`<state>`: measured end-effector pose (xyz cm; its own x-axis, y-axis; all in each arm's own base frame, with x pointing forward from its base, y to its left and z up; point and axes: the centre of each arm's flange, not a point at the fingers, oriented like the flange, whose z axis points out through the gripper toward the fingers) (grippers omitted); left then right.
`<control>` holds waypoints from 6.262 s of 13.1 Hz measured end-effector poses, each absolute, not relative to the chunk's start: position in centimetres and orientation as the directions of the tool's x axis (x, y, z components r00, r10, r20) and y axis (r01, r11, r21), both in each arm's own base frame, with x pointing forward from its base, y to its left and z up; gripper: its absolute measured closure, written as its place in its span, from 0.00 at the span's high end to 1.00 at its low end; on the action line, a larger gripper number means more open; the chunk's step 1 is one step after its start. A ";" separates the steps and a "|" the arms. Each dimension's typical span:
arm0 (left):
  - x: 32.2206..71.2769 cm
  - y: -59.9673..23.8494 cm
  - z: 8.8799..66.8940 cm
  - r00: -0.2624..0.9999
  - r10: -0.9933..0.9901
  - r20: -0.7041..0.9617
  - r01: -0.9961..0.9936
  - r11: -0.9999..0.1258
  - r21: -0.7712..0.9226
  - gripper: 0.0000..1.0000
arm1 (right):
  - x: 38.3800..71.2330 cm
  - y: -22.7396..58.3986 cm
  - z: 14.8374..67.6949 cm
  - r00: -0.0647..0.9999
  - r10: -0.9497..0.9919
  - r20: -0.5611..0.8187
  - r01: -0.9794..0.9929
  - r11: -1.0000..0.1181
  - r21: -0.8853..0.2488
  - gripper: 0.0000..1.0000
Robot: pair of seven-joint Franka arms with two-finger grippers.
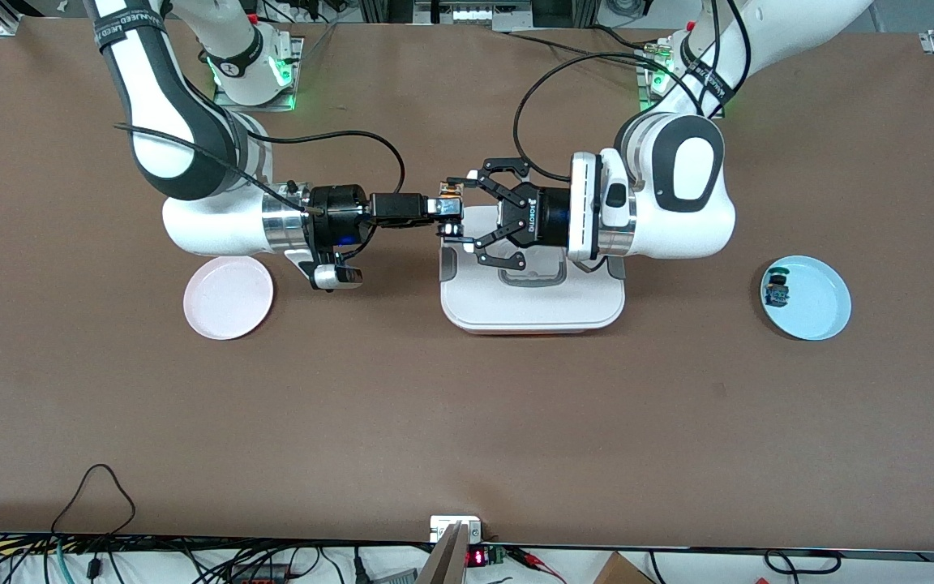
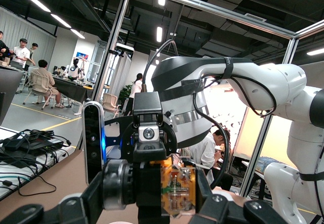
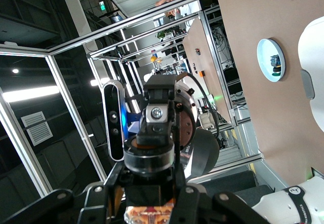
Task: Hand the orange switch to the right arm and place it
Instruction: 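Close the right gripper on the switch and open the left gripper, then carry the switch to the white plate while the left gripper withdraws, then lower the switch onto the white plate and open the right gripper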
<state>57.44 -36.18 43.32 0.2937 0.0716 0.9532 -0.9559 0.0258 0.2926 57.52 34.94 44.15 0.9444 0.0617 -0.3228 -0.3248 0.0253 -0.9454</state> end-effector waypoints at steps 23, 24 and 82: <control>60.3 -22.3 48.0 0.507 -0.754 0.418 -0.758 -0.159 0.632 1.00 | 59.9 21.5 43.6 0.964 0.088 -0.250 -0.225 -0.224 -0.948 0.42; 60.3 -21.5 48.1 0.520 -0.788 0.330 -0.748 -0.233 0.621 1.00 | 59.7 19.9 43.5 0.964 0.109 -0.244 -0.206 -0.281 -0.937 0.42; 54.2 -6.4 60.5 0.997 -0.059 -0.045 -0.062 -0.994 -0.085 1.00 | 62.3 4.7 40.1 0.223 0.974 0.044 0.973 -0.225 0.047 1.00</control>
